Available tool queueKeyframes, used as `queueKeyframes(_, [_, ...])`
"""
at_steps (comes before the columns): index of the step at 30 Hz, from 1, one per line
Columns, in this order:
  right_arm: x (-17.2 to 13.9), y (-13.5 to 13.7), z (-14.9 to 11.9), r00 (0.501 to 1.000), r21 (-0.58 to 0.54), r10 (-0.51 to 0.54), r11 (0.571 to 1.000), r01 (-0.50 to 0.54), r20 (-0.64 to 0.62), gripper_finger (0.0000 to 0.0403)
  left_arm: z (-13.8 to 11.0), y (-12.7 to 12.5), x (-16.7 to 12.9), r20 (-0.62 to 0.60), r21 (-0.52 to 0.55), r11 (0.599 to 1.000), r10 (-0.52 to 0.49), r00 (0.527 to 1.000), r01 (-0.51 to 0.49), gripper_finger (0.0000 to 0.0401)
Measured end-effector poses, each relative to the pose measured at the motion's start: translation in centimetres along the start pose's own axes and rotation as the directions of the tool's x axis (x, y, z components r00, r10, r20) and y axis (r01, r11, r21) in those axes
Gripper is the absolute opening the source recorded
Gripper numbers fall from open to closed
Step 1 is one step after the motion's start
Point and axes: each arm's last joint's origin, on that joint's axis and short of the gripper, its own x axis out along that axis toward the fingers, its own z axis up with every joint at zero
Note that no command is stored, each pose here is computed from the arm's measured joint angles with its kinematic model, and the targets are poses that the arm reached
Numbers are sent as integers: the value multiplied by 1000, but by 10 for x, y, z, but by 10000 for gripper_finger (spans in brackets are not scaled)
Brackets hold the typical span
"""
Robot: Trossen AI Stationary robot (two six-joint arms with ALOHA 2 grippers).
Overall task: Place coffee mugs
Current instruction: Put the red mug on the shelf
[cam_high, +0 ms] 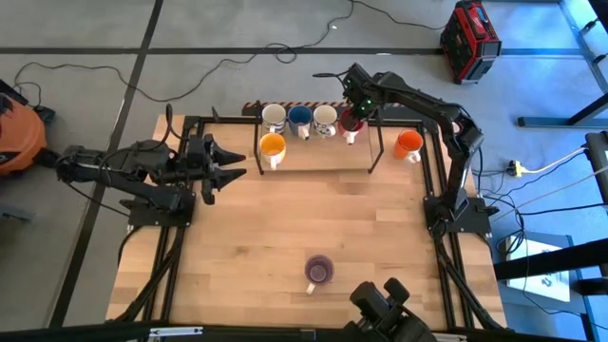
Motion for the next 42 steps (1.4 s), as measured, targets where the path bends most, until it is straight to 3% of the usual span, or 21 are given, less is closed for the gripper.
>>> queueKeyframes(27, [7, -2, 7, 999, -15, 4, 1000, -3, 54, 28, 0, 0, 0, 1, 0, 1000, -1, 1000, 1, 196])
queueKeyframes(37, [7, -2, 7, 998, -37, 15, 999, -13, 57, 120, 0, 0, 0, 1, 0, 1000, -1, 1000, 1, 196])
queueKeyframes(42, [7, -2, 7, 998, -39, 6, 999, -4, 56, 146, 0, 0, 0, 1, 0, 1000, -1, 1000, 1, 196])
